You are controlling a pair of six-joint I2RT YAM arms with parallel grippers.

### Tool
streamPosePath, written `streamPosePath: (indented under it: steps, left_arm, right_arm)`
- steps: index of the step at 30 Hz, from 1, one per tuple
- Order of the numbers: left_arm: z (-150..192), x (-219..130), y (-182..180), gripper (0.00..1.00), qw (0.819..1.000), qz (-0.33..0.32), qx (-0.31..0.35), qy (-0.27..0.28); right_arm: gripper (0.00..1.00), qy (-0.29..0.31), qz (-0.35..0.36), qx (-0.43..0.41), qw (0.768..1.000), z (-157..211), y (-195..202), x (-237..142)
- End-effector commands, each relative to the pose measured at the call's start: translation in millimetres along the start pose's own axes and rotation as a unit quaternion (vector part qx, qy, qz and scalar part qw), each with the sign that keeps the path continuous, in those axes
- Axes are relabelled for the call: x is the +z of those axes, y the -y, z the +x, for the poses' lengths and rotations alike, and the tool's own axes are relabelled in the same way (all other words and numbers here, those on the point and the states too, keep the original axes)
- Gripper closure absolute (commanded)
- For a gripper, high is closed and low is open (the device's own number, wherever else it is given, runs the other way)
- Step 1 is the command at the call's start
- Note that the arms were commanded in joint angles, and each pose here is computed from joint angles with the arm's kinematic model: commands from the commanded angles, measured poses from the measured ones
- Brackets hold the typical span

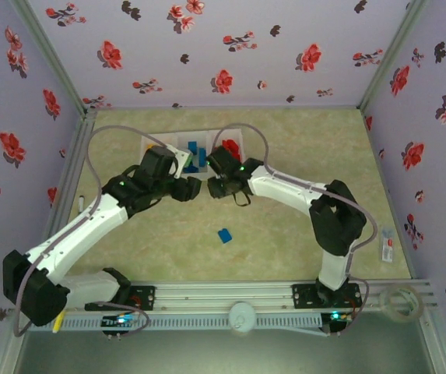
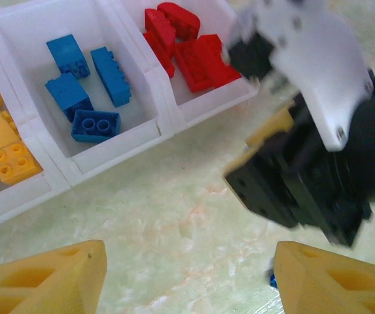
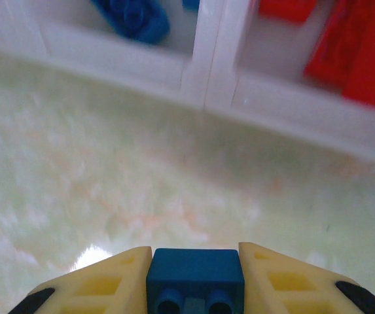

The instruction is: Sort the legos into containers by color

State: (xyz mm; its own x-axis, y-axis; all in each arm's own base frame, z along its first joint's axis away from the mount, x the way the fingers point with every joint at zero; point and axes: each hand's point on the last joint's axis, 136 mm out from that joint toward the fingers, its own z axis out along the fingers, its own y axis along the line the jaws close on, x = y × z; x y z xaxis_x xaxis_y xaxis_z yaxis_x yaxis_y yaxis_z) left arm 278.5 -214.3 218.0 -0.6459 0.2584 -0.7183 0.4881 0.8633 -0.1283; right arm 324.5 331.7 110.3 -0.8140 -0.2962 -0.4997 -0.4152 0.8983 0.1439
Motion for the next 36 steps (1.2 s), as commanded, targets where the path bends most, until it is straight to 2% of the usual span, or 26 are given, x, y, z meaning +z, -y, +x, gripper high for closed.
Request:
streamPosePath:
  steps: [1,7,13,17,19,26,33,36]
  left_arm:
    - [-3,-10,-4,0.31,1.000,-0.006,-0.003,0.015]
    - [0,-12,-7,0.31,1.000,-0.012,-0.006,0.014]
    - [4,-12,-9,0.31,1.000,-0.017,-0.010,0.006]
    - [9,-14,-10,0.30,1.000,-0.018,-0.012,0.000]
    - [12,-16,-11,0.29,1.000,-0.020,-0.011,-0.005]
    - [14,-24,-12,0.27,1.000,-0.021,-0.016,-0.003]
    - [38,-18,-1,0.27,0.998,0.002,-0.036,-0.048]
    - [48,-12,13,0.27,0.997,0.013,-0.025,-0.071]
  right_arm:
    - [0.65,0.039,-0.014,-0.004,0.999,-39,0,5]
    - [0.65,0.088,-0.054,-0.008,0.995,-97,-13,15]
    - [0.62,0.110,-0.082,-0.004,0.991,-139,-26,33]
    - [0.41,0.106,-0.078,0.007,0.991,-157,-26,47]
    - [0.36,0.110,-0.081,0.011,0.991,-163,-26,45]
    - [0.34,0.122,-0.069,0.009,0.990,-165,-17,24]
    - [0.34,0.125,-0.048,0.016,0.991,-151,5,0]
    - [0.34,0.128,-0.038,0.024,0.991,-144,20,-12]
